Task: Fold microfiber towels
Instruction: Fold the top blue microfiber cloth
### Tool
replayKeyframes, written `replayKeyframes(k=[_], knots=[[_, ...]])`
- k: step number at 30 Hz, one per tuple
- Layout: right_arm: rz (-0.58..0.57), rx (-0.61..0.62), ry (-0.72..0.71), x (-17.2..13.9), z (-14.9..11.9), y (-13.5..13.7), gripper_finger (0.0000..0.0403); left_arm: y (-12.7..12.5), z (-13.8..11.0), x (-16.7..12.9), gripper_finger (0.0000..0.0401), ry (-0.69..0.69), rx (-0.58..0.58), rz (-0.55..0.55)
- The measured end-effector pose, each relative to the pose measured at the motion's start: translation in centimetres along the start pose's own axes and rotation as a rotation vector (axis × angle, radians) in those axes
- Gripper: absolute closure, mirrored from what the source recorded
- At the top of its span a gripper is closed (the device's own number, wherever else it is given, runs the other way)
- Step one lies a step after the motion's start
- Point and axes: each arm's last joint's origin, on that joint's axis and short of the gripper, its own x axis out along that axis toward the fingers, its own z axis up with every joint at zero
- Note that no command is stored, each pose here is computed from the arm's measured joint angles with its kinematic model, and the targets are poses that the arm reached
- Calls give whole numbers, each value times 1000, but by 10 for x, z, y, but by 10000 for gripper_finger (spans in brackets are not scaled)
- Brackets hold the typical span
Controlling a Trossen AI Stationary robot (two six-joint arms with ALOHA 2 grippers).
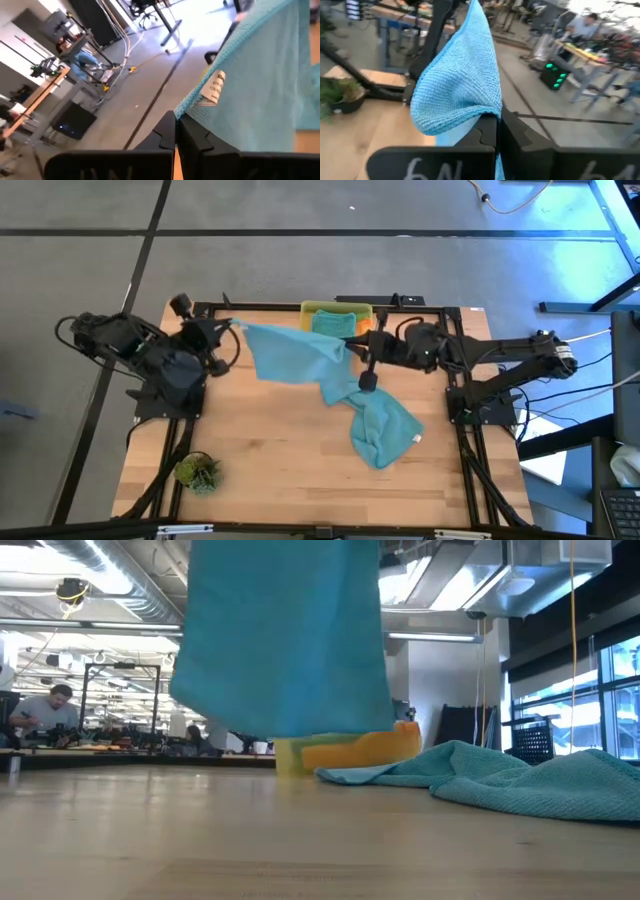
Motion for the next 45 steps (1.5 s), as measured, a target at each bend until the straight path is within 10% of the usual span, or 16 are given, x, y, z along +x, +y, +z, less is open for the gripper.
replayKeyframes(k=[11,27,45], knots=[[250,-53,43,-3,-39,48,401,-86,-44,2,401,145,239,-270],[523,192,131,-33,-157,183,401,-258,-117,-56,401,275,233,-546],[617,189,249,-23,-178,244,400,-293,-136,-78,401,377,78,-647]])
